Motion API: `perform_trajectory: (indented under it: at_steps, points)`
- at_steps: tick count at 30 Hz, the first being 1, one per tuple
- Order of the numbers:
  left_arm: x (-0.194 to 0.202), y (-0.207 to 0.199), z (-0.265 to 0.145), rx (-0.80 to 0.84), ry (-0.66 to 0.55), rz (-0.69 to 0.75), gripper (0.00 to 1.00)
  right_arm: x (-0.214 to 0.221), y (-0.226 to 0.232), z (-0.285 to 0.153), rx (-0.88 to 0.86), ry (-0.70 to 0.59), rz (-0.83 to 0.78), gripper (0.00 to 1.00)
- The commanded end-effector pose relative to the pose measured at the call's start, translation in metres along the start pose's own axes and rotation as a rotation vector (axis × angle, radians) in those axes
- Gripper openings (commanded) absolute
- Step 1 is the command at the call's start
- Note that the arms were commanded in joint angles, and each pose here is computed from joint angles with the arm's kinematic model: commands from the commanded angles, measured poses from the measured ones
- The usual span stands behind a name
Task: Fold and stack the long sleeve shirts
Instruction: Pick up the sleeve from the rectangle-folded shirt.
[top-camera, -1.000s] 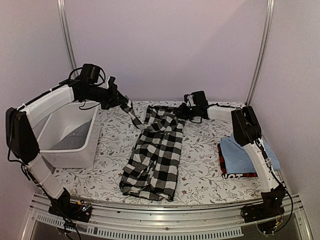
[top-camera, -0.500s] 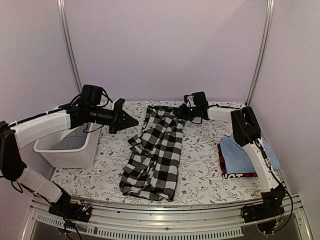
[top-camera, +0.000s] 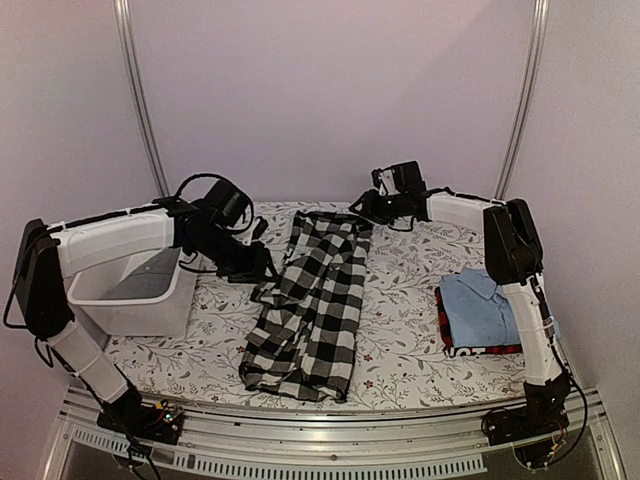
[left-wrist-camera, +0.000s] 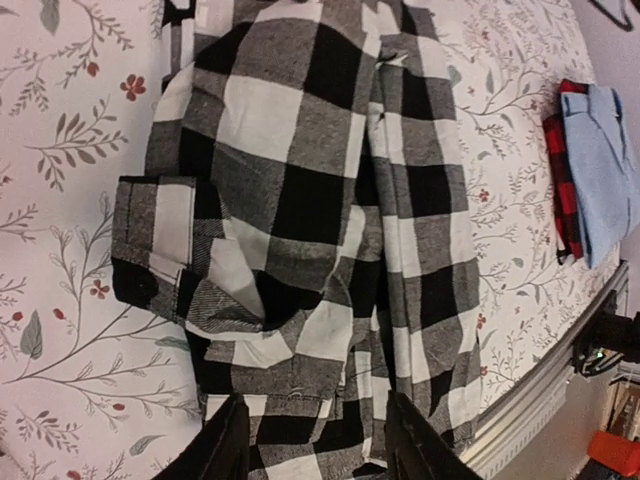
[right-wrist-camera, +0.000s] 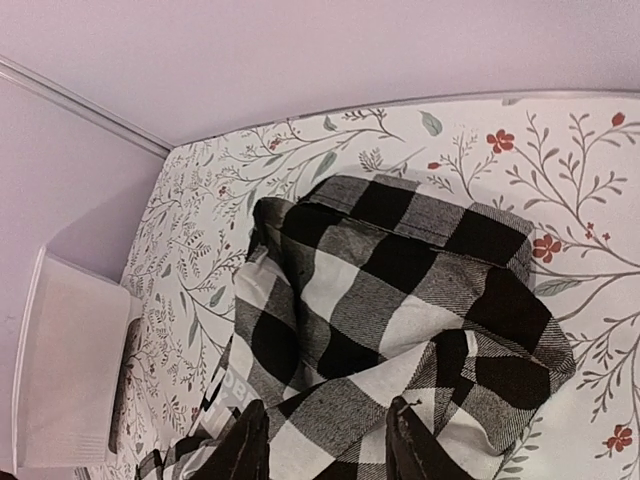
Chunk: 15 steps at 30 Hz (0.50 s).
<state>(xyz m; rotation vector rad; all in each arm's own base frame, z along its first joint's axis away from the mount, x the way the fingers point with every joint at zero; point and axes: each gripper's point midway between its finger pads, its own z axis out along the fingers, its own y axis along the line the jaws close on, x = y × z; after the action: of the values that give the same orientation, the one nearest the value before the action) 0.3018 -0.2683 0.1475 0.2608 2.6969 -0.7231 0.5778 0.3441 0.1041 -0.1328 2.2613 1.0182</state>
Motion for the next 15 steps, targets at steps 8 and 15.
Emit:
perform_trajectory:
  at_steps: [8,15]
  points:
    - [0.012,0.014,0.036,-0.237,0.095,0.317,0.6,-0.003,0.073,-0.07,0.035,-0.062,-0.18,0.43]
    - [0.012,0.016,0.055,-0.349,0.135,0.497,0.59,0.013,0.096,-0.091,0.034,-0.067,-0.224,0.44]
